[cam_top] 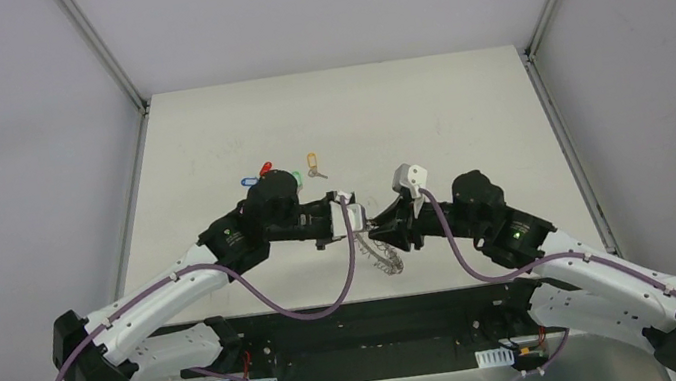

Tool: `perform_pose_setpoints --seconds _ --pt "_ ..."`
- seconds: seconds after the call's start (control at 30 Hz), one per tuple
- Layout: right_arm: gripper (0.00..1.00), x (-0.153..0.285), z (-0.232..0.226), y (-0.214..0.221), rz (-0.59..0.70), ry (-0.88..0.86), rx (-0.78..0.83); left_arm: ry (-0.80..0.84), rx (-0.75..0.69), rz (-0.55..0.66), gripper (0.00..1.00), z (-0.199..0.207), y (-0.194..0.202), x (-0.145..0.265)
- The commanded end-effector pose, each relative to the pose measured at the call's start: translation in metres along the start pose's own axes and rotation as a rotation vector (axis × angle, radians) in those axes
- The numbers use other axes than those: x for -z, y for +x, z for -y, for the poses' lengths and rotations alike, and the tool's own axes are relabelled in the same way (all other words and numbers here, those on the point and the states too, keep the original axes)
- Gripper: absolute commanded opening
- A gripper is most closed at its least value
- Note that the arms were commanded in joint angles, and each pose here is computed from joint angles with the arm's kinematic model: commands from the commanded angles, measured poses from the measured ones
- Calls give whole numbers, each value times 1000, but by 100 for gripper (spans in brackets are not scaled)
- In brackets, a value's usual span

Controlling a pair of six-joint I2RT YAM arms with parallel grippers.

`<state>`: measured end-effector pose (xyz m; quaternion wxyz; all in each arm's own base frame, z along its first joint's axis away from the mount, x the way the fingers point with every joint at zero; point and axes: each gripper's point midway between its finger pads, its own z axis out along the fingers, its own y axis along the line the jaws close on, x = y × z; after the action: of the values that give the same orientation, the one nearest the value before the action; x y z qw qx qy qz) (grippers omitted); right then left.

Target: Remove the keys from the keyring

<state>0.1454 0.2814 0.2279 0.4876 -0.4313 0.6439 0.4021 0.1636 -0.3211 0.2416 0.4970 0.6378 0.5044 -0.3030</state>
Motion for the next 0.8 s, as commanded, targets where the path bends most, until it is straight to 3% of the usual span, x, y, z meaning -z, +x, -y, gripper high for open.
perform_pose_setpoints --seconds 0.0,0.1,0.23,0.5,0.77 --pt "32 2 -14 -24 84 -79 26 -4 -52 102 0 -2 -27 4" --pt "23 2 -20 -23 99 -106 1 -4 -49 98 0 -2 -27 3" --pt "0 4 -19 -20 101 -90 -31 -11 -49 94 0 -3 -26 3" --pt "0 18 1 -21 167 68 -109 -73 -50 64 0 -14 -21 5" --pt "0 32 18 -45 434 171 -283 -60 -28 40 0 -13 -12 -3"
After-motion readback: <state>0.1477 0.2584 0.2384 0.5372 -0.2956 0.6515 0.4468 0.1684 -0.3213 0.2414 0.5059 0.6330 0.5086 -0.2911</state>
